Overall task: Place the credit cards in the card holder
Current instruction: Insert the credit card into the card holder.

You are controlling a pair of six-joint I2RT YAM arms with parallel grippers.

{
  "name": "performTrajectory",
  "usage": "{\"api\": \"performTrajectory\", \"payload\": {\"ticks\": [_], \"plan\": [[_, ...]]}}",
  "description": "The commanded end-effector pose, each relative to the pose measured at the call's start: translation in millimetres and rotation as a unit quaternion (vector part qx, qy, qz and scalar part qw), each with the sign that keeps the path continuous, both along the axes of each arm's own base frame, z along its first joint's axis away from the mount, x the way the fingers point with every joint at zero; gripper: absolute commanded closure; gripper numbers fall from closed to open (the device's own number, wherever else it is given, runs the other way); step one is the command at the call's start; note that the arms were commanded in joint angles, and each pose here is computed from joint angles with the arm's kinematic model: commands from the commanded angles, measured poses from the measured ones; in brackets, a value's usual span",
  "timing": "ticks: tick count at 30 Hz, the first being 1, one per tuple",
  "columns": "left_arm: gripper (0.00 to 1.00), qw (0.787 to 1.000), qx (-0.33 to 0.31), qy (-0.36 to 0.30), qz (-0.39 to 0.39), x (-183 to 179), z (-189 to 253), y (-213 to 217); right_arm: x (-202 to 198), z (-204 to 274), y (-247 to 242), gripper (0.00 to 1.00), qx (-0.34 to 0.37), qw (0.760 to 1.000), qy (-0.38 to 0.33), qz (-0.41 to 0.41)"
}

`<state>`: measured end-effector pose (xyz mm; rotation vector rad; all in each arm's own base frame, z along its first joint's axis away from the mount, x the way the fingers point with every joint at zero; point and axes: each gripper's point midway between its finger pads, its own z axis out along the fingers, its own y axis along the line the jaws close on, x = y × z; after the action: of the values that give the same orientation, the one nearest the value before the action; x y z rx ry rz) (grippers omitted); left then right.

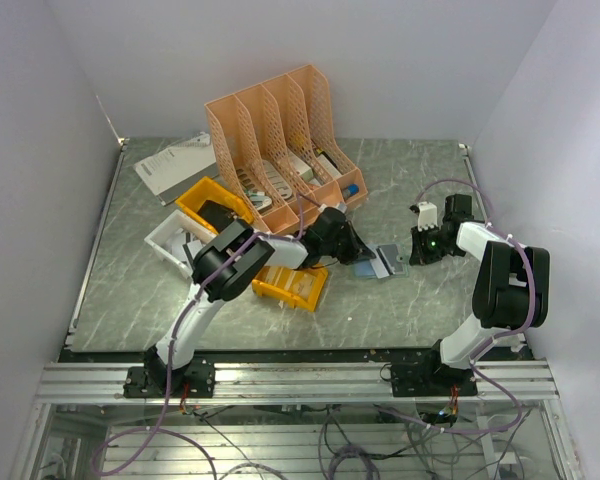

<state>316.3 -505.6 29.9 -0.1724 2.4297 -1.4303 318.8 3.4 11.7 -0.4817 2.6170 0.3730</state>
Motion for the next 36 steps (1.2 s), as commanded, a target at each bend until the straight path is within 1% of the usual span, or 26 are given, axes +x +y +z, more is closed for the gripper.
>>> {"api": "performTrajectory", "payload": {"ticks": [1,15,21,26,30,36], "plan": [[0.93,0.999,0.035,0.028,-0.014,-6,-31,6,4,-1,-2,1.0,-0.008,1.0,-0.002,0.004],[0.93,0.997,0.046,0.021,-0.05,-3,-37,1,5,-1,-2,1.0,-0.008,1.0,-0.003,0.004],[0.92,0.996,0.054,0.019,-0.068,-4,-45,-1,6,1,-1,1.0,-0.008,1.0,-0.006,0.006],[0.89,0.996,0.057,0.018,-0.068,0,-46,-1,8,5,-3,1.0,-0.012,1.0,-0.012,0.005],[0.86,0.996,0.061,0.017,-0.067,1,-47,1,11,16,-3,0.98,-0.013,0.999,-0.03,0.006],[0.83,0.996,0.06,0.013,-0.062,4,-50,4,17,46,-1,0.94,-0.016,0.996,-0.086,0.019]]}}
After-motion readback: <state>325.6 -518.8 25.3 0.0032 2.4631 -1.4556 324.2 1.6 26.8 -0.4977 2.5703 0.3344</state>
